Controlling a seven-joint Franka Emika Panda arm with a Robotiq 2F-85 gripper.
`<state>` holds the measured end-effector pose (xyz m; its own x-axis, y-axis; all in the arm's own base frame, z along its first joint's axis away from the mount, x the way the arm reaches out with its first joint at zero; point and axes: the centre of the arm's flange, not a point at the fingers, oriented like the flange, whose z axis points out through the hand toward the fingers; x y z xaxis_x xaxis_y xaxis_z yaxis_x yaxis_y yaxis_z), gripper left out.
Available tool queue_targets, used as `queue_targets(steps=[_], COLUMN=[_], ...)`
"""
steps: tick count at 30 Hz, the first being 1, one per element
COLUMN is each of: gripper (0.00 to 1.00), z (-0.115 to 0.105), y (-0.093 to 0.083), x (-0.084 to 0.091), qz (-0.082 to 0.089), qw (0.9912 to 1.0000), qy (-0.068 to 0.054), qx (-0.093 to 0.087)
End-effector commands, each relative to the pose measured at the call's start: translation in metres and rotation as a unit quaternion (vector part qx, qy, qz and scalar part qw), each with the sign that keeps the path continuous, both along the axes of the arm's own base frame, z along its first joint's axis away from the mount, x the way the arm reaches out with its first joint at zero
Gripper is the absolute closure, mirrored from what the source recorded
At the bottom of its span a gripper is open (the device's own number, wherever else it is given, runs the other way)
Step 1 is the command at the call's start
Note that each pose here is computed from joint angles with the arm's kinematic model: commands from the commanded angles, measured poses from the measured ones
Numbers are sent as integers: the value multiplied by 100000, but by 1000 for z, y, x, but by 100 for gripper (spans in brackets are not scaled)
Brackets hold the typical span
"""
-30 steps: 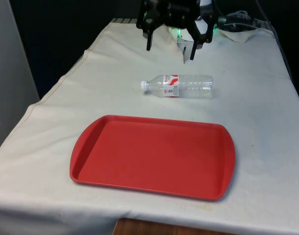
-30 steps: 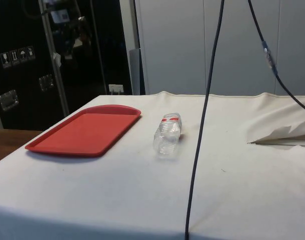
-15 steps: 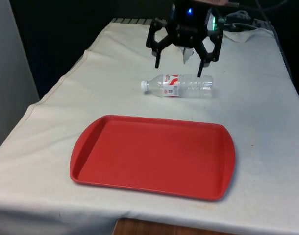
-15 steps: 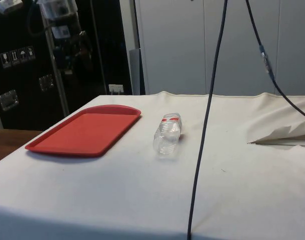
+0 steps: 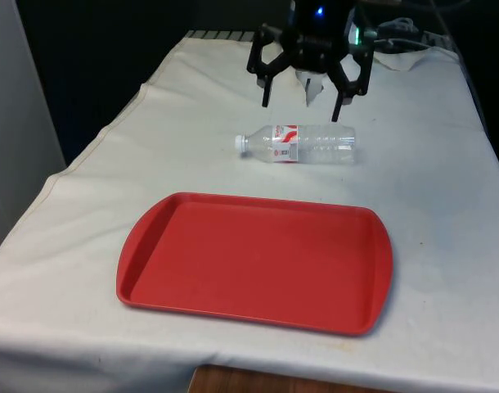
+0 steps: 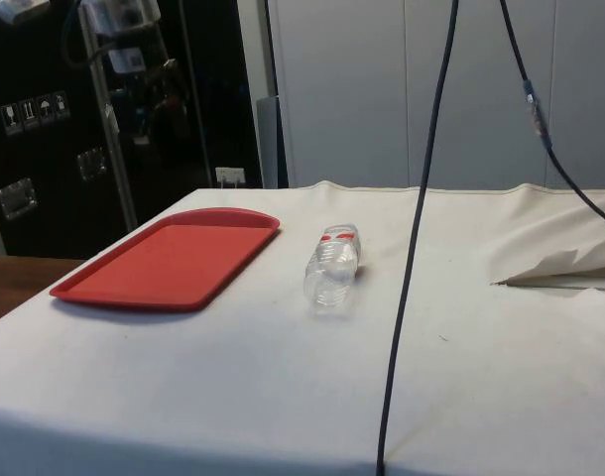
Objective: Place the bottle upright on the tray.
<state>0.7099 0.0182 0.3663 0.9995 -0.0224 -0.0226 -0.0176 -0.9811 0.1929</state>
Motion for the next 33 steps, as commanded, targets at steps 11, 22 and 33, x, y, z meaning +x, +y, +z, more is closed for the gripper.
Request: queue_targets(steps=[11, 22, 33], gripper=[0, 0, 0], z=[16, 28, 39], y=[1, 0, -2], x=[-24, -44, -67], qz=[-14, -54, -132], qw=[99999, 99998, 99994], qy=[-262, 105, 529], qx=[362, 620, 960])
